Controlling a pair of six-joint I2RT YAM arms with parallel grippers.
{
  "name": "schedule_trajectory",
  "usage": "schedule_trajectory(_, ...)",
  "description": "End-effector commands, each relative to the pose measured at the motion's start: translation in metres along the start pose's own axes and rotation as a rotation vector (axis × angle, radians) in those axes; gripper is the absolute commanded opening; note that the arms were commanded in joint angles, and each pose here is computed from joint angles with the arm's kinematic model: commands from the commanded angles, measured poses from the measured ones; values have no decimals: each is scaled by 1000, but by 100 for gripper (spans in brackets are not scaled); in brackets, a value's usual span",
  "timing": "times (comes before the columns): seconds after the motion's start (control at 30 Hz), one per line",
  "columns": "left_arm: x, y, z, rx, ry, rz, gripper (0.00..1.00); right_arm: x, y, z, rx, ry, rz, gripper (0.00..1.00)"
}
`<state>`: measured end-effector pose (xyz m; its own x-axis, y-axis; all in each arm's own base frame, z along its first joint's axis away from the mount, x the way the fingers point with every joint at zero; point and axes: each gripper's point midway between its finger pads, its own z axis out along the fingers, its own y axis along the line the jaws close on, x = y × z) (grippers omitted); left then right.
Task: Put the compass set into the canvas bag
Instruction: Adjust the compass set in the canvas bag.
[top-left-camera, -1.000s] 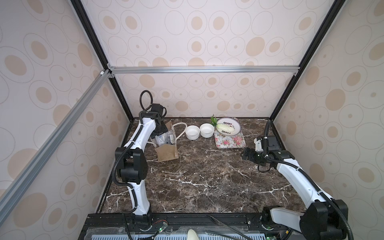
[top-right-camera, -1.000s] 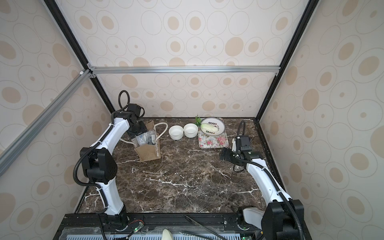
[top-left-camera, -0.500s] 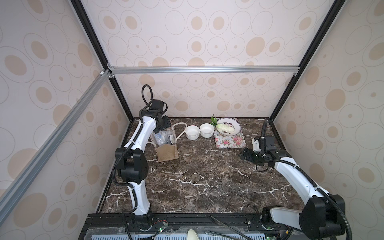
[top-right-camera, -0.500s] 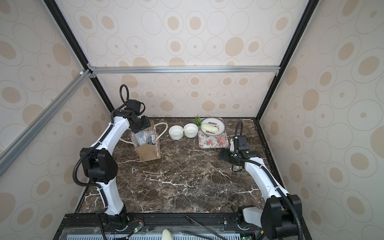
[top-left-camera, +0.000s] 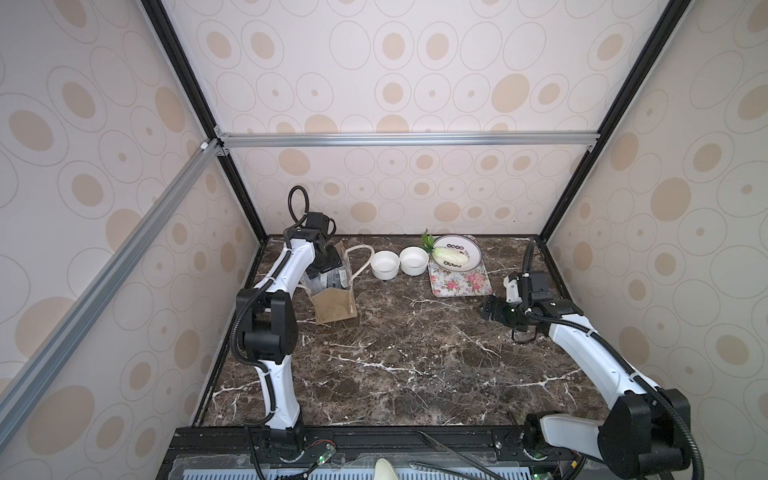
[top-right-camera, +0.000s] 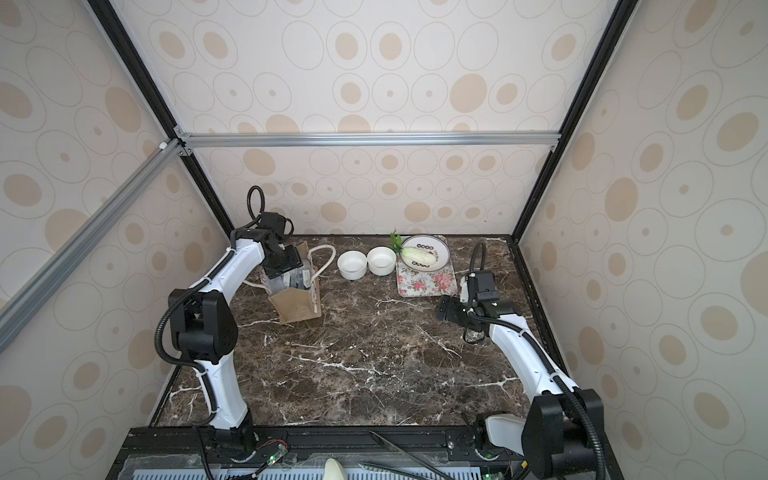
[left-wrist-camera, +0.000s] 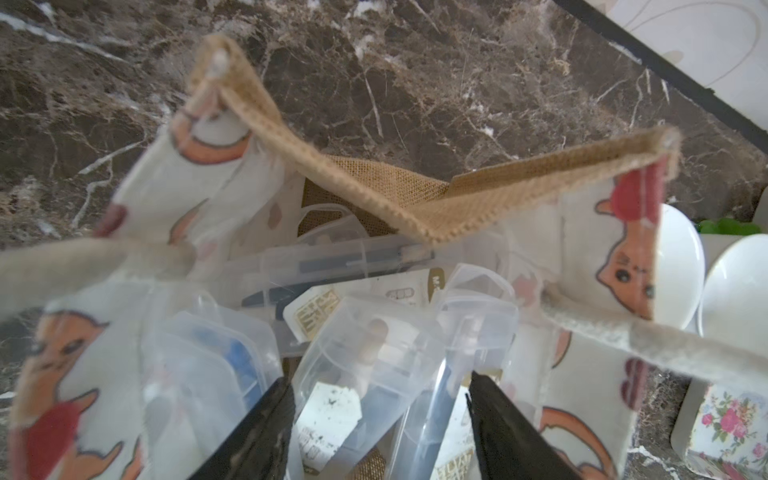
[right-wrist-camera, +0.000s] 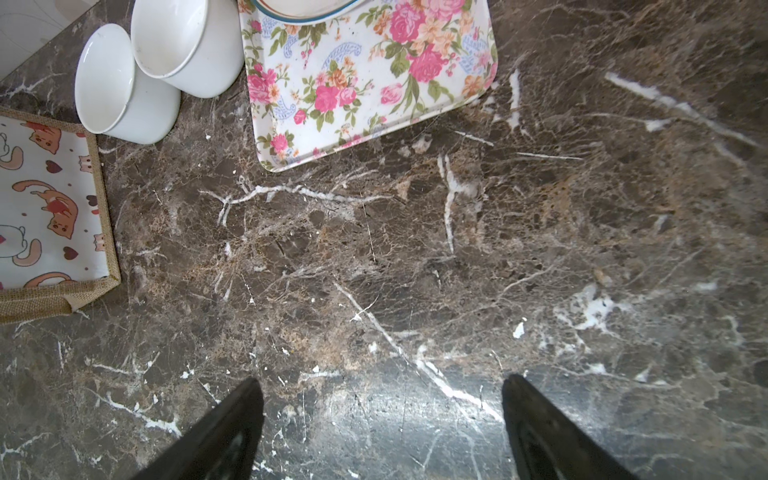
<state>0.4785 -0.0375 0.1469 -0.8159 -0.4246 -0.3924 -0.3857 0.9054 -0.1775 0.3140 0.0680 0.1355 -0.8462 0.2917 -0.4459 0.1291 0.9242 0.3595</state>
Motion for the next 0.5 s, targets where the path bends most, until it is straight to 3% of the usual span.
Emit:
schedule_trajectory(0.0, -16, -6, -30, 58, -78, 16, 67, 3, 3, 3, -7, 17, -2, 92)
schedule_trajectory(0.23, -55, -45, -133, 249, -357, 108, 71, -6, -2, -5, 44, -11, -51, 92)
schedule_trajectory(0.33, -62, -33, -175, 233, -507, 161, 74, -13, -4, -8, 65, -31, -86, 93)
schedule_trajectory(0.47, -53, 16, -211, 85, -723, 156, 89, -28, -10, -13, 114, -96, -122, 96)
